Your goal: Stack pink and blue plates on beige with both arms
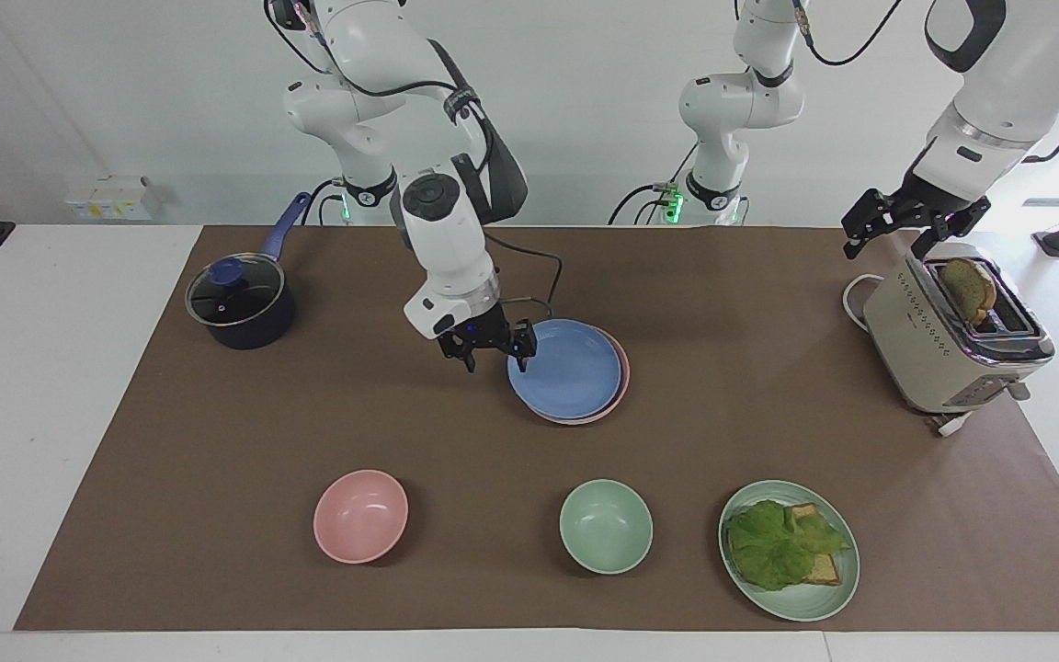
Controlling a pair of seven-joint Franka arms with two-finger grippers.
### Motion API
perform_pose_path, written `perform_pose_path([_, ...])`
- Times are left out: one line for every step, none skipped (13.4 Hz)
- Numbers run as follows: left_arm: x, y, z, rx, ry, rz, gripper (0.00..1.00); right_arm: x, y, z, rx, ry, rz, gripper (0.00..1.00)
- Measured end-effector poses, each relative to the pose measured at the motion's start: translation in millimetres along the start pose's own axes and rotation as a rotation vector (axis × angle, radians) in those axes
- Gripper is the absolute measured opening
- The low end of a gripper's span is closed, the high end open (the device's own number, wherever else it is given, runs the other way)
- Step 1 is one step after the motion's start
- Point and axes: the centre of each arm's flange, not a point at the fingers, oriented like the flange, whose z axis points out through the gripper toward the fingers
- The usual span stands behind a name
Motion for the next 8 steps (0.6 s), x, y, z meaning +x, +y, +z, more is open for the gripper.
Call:
perform_pose_path([0.0, 0.0, 0.0, 0.000, 0.000, 0.000, 1.00, 7.3, 11.8, -12.5, -0.025, 0.023, -0.007, 1.00])
perform_pose_path([0.0, 0.0, 0.0, 0.000, 0.000, 0.000, 1.00, 11.9, 22.3, -24.3, -0.045, 0.029, -0.006, 1.00])
perform_pose_path([0.0, 0.0, 0.0, 0.000, 0.000, 0.000, 1.00, 15.4, 30.8, -36.9, -0.058, 0.027, 0.000, 1.00])
perform_pose_path([0.0, 0.0, 0.0, 0.000, 0.000, 0.000, 1.00, 19.5, 39.4, -52.2, -0.074, 0.024, 0.004, 1.00])
perform_pose_path([0.0, 0.0, 0.0, 0.000, 0.000, 0.000, 1.00, 24.0, 48.6, -68.5, -0.085, 0.019, -0.001, 1.00])
perform_pose_path([0.0, 0.0, 0.0, 0.000, 0.000, 0.000, 1.00, 27.8, 58.4, -84.3, -0.090, 0.013, -0.016, 1.00])
perform_pose_path([0.0, 0.0, 0.0, 0.000, 0.000, 0.000, 1.00, 30.7, 70.0, -100.5, -0.095, 0.007, -0.029, 1.00])
perform_pose_path([0.0, 0.0, 0.0, 0.000, 0.000, 0.000, 1.00, 32.4, 83.3, -117.2, -0.099, 0.003, -0.030, 1.00])
